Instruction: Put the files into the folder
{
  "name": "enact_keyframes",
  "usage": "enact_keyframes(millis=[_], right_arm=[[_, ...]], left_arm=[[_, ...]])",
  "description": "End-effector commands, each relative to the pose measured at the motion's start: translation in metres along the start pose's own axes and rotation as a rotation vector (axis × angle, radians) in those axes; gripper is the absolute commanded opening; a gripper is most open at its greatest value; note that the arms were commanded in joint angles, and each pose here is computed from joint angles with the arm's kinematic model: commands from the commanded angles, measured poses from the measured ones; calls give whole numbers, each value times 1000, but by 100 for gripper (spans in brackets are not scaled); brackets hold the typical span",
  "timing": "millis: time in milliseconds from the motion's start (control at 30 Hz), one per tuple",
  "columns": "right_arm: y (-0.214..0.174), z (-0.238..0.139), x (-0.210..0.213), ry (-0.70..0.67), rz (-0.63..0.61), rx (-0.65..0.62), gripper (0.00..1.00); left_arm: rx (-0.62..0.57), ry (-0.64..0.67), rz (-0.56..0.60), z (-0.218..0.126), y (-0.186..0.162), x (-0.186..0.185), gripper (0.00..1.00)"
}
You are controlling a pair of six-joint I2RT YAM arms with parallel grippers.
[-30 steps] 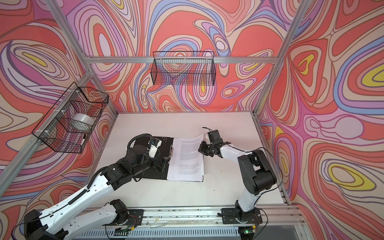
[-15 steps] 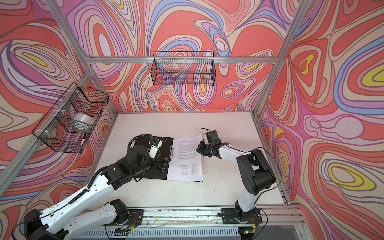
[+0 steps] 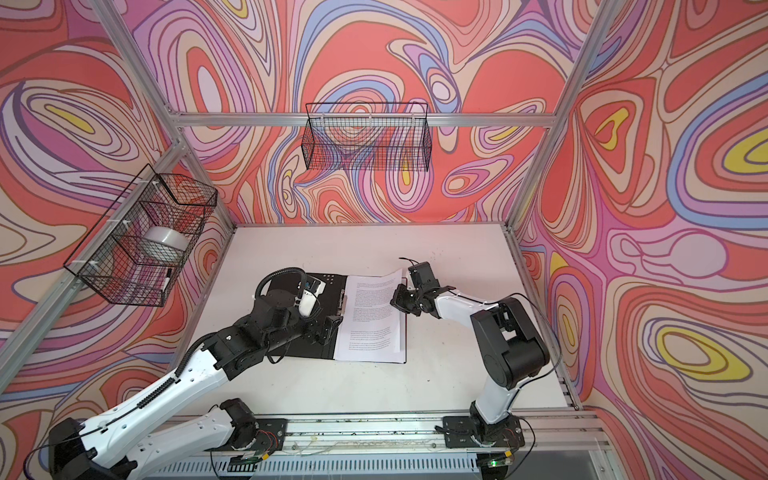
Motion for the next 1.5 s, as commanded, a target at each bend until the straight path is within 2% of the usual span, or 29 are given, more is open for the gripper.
enact_keyframes(millis=[0, 1467], right_arm=[[-5, 5, -7, -21, 8, -1, 0], [-14, 8, -6, -20, 43, 10, 0]], left_arm=[[-11, -9, 9, -4, 8, -1, 100], [-2, -29, 6, -3, 7, -3, 100]])
Point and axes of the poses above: each gripper's point midway between its finger pads, its own z axis out along the fingers, its own x axis along the line the jaws close on, y = z × x, the point moved 5 cm from there along -z, back along the fingers, and after that the axes turned 8 degrees about z, right-handed, at the moved point
